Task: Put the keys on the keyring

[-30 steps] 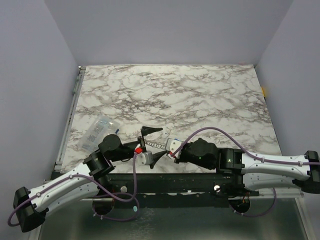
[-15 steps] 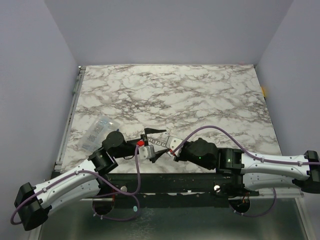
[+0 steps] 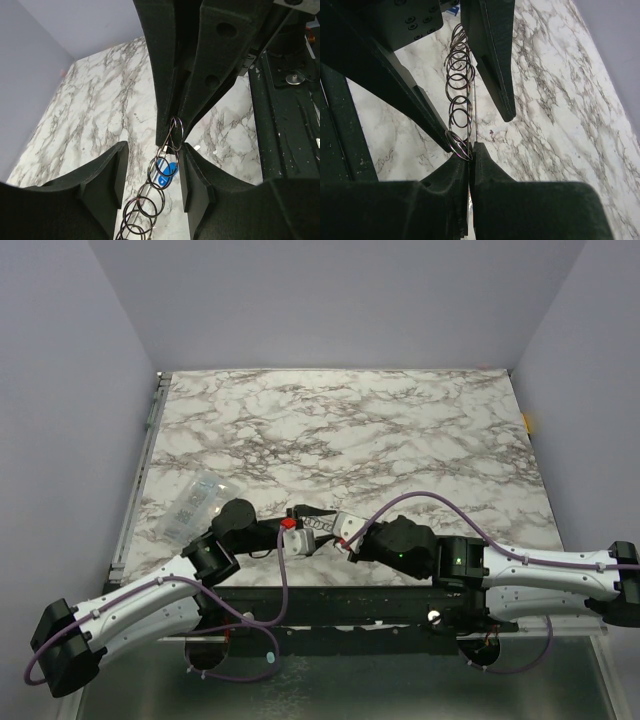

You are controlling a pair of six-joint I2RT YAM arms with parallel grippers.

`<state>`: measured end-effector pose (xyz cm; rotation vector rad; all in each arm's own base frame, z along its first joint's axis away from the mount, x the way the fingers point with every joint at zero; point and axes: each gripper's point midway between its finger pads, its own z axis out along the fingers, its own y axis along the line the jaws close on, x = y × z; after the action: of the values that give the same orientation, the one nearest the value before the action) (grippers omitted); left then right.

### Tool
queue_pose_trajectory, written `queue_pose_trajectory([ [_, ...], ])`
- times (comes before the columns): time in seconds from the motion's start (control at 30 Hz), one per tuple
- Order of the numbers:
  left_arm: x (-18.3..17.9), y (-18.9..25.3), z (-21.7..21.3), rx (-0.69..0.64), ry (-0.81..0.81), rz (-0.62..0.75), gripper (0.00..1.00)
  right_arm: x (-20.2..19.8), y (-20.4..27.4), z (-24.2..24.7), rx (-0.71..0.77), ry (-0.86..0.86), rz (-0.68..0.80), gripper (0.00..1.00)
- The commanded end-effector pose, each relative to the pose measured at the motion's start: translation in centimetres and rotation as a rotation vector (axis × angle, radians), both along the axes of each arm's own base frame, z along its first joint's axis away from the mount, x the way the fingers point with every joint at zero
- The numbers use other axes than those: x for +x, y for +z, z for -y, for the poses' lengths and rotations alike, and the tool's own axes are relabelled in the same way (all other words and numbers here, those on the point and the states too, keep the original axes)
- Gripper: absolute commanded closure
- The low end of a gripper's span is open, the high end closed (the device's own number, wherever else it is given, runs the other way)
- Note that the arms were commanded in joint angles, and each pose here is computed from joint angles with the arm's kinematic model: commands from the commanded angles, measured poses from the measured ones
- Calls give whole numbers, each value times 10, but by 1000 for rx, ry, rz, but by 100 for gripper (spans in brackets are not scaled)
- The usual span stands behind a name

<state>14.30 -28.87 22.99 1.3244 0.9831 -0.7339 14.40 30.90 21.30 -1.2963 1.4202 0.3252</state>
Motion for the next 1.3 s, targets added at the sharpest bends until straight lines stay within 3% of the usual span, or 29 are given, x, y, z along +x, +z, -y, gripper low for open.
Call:
queue_pose_trajectory([
  [0.0,-1,9,1,-3,-18,16,51,-7,14,-8,62,58,13,99],
  [0.17,-3,7,3,5,-35,9,60,-9,11,-9,43,79,24,99],
  [0.37,-7,5,6,12,-63,-1,64,-10,10,-12,38,93,22,99],
  [0.5,-7,4,6,18,-69,-7,75,-11,7,-15,29,106,21,99],
  [0.6,-7,4,7,24,-70,-9,100,-11,5,-17,25,109,20,99],
  [0.97,2,2,1,34,-16,39,100,-9,0,-19,24,98,28,99],
  [1.03,2,1,0,41,-17,60,100,-7,0,-18,18,83,21,89],
  [1.17,1,1,-5,47,-15,116,100,-9,0,-12,24,72,2,54],
  [1.27,0,2,-9,50,-16,171,100,-14,5,-5,50,71,-30,45],
])
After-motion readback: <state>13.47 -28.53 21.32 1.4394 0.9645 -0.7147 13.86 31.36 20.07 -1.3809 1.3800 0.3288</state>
